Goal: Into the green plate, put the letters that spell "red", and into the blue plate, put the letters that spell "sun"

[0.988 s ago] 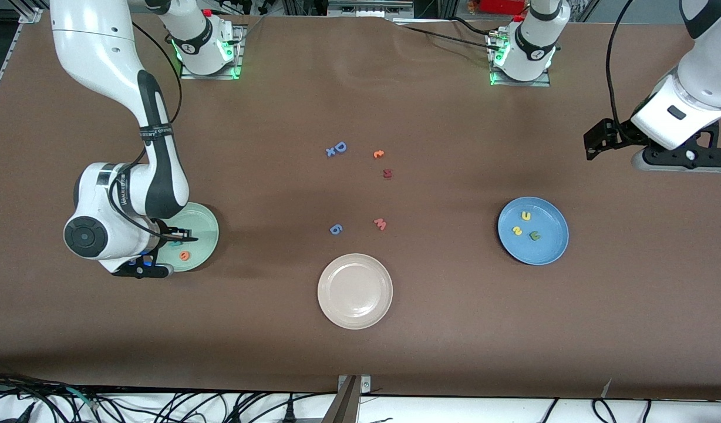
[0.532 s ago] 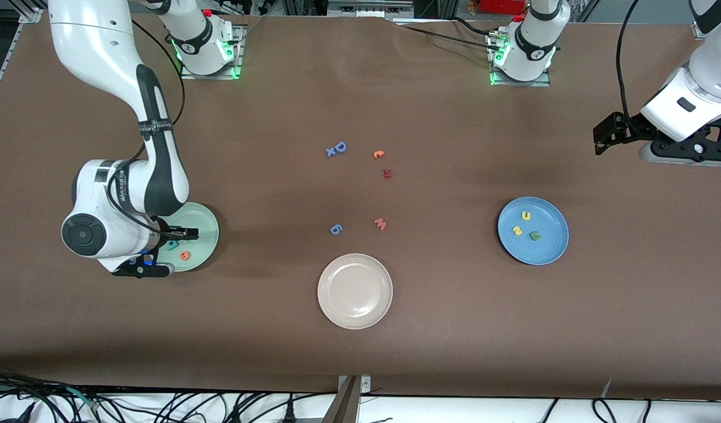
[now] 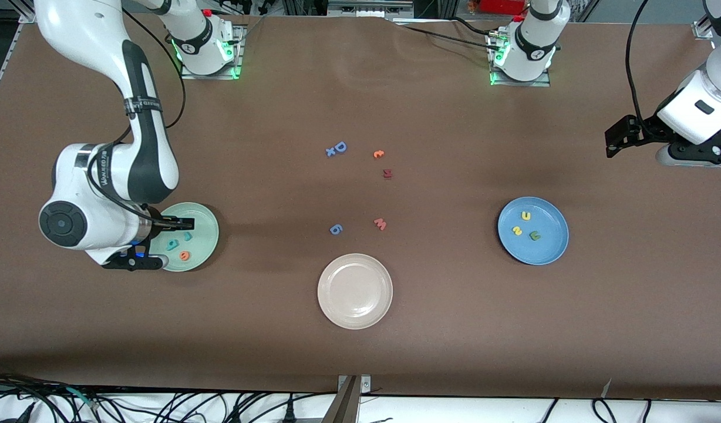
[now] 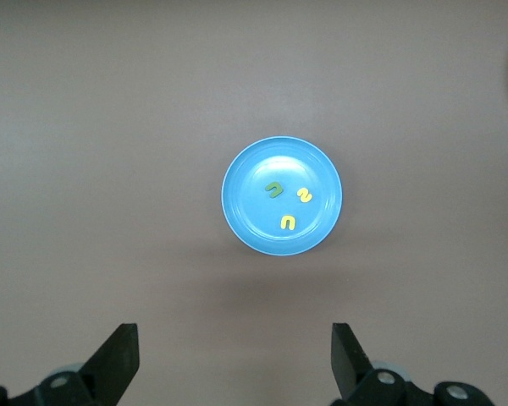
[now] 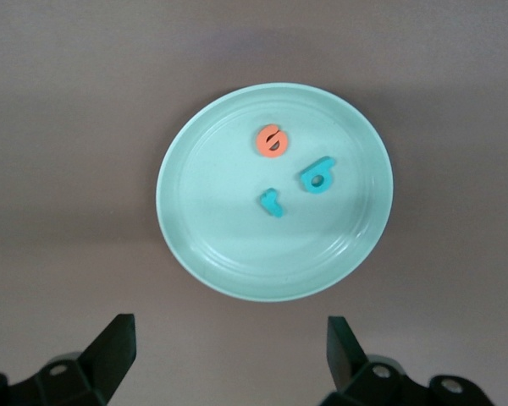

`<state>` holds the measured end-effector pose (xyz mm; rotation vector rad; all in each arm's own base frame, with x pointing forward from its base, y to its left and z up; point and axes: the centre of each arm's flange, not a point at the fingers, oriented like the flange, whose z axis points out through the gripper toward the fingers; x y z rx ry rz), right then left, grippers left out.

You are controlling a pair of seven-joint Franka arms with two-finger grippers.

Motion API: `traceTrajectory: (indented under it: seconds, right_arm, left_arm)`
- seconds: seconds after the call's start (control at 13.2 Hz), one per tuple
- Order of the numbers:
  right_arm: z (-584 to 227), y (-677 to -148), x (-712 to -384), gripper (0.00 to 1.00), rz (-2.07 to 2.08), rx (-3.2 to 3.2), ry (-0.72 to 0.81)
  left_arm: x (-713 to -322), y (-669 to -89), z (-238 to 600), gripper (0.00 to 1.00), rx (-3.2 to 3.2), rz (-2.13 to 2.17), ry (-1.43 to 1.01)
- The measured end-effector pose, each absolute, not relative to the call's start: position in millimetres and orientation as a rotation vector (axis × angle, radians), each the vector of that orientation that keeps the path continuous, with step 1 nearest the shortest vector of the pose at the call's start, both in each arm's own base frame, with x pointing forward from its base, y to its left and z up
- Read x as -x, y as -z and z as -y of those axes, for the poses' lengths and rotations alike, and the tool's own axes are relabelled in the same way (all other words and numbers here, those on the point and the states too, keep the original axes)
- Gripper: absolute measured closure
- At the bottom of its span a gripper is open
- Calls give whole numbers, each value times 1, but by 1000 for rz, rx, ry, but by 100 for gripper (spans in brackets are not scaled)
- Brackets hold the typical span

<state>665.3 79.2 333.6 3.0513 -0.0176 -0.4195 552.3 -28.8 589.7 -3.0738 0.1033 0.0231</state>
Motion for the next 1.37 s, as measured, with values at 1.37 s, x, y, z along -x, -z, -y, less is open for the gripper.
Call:
traceTrajectory:
  seconds: [1.37]
  right_arm:
    - [-59, -489, -591, 0, -13, -3148, 357]
  left_arm:
    - [-546, -585, 32, 0, 3126, -93, -115]
